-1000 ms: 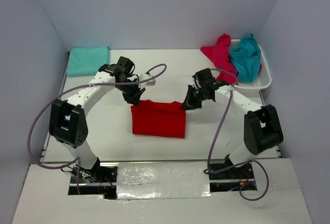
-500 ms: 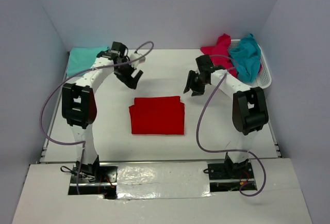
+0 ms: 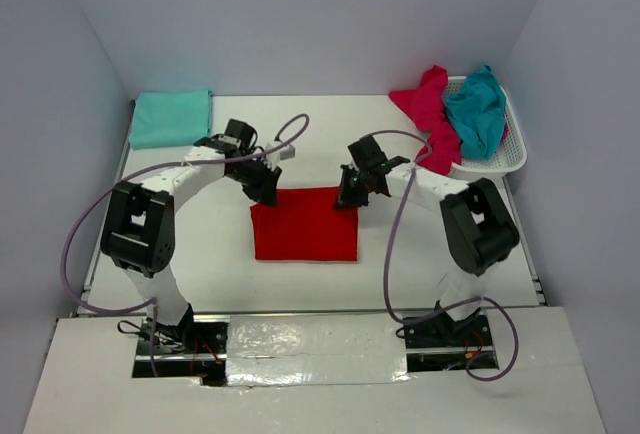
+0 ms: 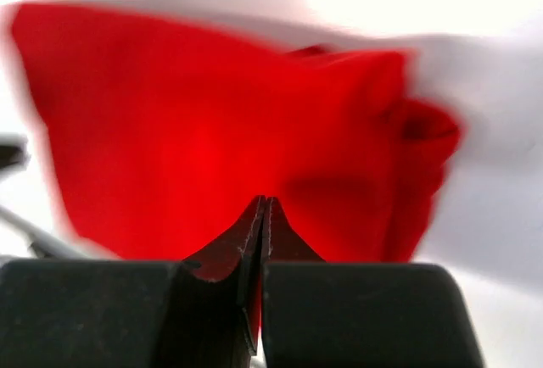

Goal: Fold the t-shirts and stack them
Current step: Fold the long partially folded tshirt into a neat square, then put the neatly folded tshirt into the corner of the board with the left arm

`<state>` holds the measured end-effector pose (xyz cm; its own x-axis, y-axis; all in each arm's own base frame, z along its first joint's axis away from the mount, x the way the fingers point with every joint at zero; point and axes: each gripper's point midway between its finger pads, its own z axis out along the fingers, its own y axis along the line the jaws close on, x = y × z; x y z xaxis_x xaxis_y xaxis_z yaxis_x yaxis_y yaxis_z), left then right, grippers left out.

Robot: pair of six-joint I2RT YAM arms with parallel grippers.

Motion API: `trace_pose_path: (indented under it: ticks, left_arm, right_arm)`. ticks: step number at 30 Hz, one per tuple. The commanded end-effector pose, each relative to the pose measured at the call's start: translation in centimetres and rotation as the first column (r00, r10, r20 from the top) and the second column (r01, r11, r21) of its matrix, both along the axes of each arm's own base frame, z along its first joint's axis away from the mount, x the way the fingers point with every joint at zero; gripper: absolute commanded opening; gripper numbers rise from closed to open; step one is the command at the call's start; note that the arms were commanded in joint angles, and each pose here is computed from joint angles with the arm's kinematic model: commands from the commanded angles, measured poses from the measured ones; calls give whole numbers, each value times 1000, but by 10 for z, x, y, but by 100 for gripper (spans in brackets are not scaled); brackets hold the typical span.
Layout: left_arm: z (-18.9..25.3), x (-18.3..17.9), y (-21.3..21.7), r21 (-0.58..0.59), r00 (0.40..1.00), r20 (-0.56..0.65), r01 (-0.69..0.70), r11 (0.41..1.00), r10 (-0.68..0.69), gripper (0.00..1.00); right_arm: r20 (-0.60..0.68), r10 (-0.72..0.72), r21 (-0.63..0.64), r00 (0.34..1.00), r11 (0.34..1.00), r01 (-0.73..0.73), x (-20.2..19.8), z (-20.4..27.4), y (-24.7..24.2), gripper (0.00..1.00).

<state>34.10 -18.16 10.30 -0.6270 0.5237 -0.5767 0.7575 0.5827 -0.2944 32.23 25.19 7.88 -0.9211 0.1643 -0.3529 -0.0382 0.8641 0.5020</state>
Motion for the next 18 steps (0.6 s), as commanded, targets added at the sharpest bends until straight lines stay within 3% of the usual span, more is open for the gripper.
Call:
trace_pose_path:
  ticks: [1, 2, 5, 8, 11, 12, 14, 15, 16, 18]
  left_arm:
    - [-18, 2, -13, -71, 1000, -2, -18, 997, 18, 21]
    - [-33, 4, -10, -44, 999, -28, -47, 998, 45, 20]
    - [-66, 12, 6, 68, 992, -87, -85, 994, 91, 6]
    - [-51, 27, 11, 38, 992, -53, -112, 993, 114, 4]
    - [-8, 47, 9, -28, 990, 69, -118, 993, 120, 23]
    - [4, 52, 10, -33, 986, 103, -125, 992, 127, 42]
    - [36, 64, 14, -44, 970, 187, -147, 988, 153, 63]
    - [53, 70, 19, -57, 962, 217, -158, 986, 167, 86]
    - [72, 64, 15, -111, 964, 226, -117, 987, 140, 97]
    - [94, 47, 22, -201, 975, 207, -31, 979, 74, 99]
  right_arm:
    - [-65, -70, -18, 995, 997, 69, 12, -35, -11, 0]
    - [-79, -80, -35, 994, 996, 77, 12, -41, -16, 0]
    - [-99, -115, -67, 988, 992, 108, 16, -54, -30, 0]
    - [-82, -90, -75, 993, 994, 84, 19, -50, -30, 0]
    - [-40, -81, -87, 996, 993, 77, 24, -36, -33, 0]
    - [-29, -80, -92, 996, 993, 77, 26, -32, -33, 0]
    - [3, -59, -98, 998, 993, 59, 30, -15, -34, 7]
    - [12, -47, -106, 999, 993, 48, 30, -7, -35, 16]
    - [23, -46, -106, 999, 993, 49, 30, 0, -36, 23]
    - [55, -53, -110, 997, 992, 58, 24, 16, -42, 35]
